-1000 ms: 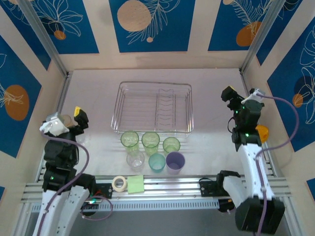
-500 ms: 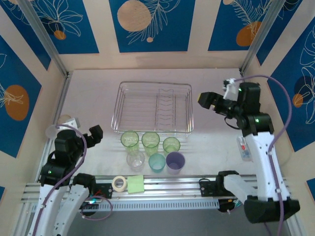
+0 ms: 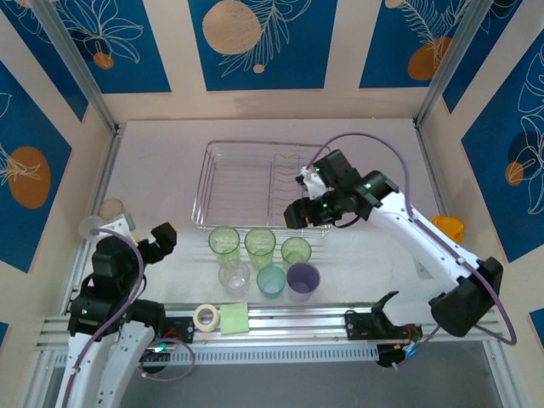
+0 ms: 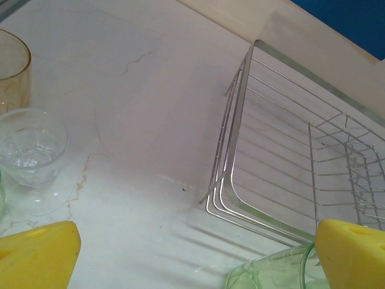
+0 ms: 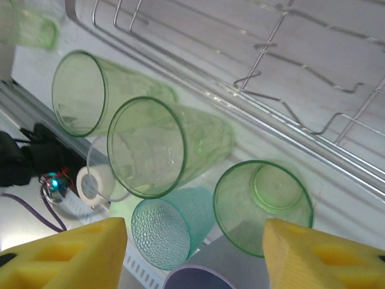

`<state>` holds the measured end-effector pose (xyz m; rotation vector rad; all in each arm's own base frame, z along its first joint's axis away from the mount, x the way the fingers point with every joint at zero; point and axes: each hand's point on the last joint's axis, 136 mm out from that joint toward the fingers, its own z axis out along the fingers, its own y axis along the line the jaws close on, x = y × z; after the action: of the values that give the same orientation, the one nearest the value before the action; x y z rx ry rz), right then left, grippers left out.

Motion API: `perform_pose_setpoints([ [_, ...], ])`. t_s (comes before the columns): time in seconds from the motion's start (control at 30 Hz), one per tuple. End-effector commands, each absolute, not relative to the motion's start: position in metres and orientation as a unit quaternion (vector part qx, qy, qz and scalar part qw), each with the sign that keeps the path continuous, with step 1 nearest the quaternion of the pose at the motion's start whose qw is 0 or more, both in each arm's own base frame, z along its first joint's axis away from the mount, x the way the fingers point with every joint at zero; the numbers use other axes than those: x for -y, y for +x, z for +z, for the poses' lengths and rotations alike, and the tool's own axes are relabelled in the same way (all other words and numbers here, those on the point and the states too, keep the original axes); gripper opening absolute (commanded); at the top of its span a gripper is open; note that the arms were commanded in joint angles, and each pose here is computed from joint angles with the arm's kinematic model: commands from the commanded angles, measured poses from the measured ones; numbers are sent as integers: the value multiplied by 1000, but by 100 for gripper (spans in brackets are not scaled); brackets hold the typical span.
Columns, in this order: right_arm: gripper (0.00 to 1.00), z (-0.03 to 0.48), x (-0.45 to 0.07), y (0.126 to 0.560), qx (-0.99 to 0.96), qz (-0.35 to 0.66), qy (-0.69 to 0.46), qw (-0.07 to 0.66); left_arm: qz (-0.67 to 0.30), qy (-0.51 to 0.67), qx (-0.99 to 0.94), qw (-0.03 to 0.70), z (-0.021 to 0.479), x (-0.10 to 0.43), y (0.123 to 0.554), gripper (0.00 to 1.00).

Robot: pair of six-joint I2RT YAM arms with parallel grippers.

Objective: Load the cups into the dish rack

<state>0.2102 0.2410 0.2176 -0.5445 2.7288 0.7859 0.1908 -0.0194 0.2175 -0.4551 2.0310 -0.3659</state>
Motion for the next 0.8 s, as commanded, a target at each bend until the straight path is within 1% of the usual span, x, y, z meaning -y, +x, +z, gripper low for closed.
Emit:
perform_pose_setpoints([
  [0.0,60,208,-248,199,-944,220,-222,104,-153,-187,-838,490,213,21,193,100],
  [0.13,52,189,-258,197,-952,168,-244,78,-161,-183,-841,484,210,25,195,100],
  [0.33,48,172,-263,206,-958,107,-254,75,-169,-176,-847,473,206,31,198,100],
  [0.53,43,162,-275,209,-957,95,-264,70,-174,-172,-848,470,204,34,200,100],
  [0.77,39,156,-288,212,-955,81,-275,71,-174,-174,-849,467,203,34,201,100],
])
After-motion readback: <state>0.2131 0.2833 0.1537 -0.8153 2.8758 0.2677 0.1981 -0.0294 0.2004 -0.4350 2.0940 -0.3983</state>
